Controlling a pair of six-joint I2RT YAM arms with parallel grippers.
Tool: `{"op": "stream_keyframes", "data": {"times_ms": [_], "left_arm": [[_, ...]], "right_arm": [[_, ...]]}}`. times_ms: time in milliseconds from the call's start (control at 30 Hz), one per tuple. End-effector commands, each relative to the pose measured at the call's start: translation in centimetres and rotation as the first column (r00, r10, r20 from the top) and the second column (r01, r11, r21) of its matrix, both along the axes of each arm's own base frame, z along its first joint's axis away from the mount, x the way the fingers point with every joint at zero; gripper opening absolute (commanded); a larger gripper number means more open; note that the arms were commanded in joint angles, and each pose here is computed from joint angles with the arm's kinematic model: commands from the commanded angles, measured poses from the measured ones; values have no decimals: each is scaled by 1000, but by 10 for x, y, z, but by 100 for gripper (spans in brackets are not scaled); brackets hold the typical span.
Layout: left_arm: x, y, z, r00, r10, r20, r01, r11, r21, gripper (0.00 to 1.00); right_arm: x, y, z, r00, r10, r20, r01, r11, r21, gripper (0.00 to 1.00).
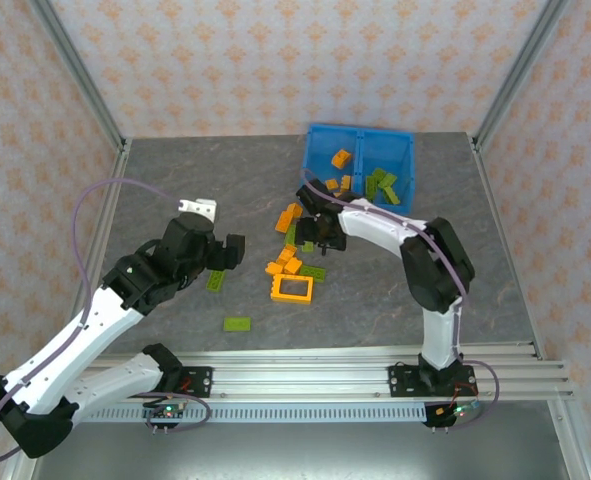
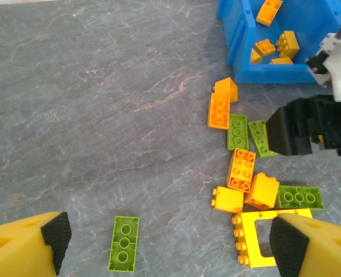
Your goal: Sort the legos into containers by color
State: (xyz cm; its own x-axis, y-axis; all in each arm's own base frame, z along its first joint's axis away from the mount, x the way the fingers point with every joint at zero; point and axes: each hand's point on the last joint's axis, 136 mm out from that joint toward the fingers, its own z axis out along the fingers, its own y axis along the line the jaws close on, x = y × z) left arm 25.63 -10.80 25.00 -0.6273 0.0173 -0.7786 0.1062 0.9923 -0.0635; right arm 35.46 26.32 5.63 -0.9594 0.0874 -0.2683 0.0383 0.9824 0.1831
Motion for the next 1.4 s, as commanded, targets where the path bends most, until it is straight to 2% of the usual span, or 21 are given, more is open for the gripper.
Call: {"op": "stream_keyframes", "data": {"times_ms": [0, 333, 400, 500, 567, 667, 833, 1067, 1233, 1367], "left_arm": [[-3, 6, -3, 1000, -15, -6, 16, 999, 51, 93], [2, 0, -7, 1000, -28, -4, 28, 999, 47, 95], [3, -1, -8, 1000, -29, -6, 29, 999, 44, 95], [4, -3, -7, 999, -32, -5, 32, 999, 36, 95], [4, -4, -5, 999, -37, 1, 37, 999, 24, 95], [3, -13, 1, 997, -76, 20, 77, 997, -15, 100], [1, -35, 8, 984, -168, 64, 174, 979, -108, 100], [1, -58, 18, 962, -255, 102, 270, 946, -180, 100], [-6, -79, 23, 927, -359, 107, 374, 898, -234, 100], [-12, -88, 25, 910, -403, 99, 414, 870, -267, 100]], "right_arm": [[13, 5, -5, 999, -24, 30, 25, 999, -22, 79], [13, 7, -39, 999, -17, -38, 14, 996, -84, 59], [12, 1, -44, 999, -24, -45, 18, 993, -117, 52], [9, -6, -49, 998, -31, -53, 22, 988, -153, 37], [9, -7, -44, 998, -37, -43, 30, 989, -147, 31], [11, -12, -24, 999, -51, 14, 52, 990, -130, 30], [6, -31, 26, 989, -64, 136, 80, 990, -118, 30], [0, -96, 111, 923, -158, 350, 209, 972, -112, 31], [21, -146, 153, 851, -249, 462, 308, 950, -57, 34], [56, -166, 154, 860, -258, 440, 310, 949, -51, 34]]}}
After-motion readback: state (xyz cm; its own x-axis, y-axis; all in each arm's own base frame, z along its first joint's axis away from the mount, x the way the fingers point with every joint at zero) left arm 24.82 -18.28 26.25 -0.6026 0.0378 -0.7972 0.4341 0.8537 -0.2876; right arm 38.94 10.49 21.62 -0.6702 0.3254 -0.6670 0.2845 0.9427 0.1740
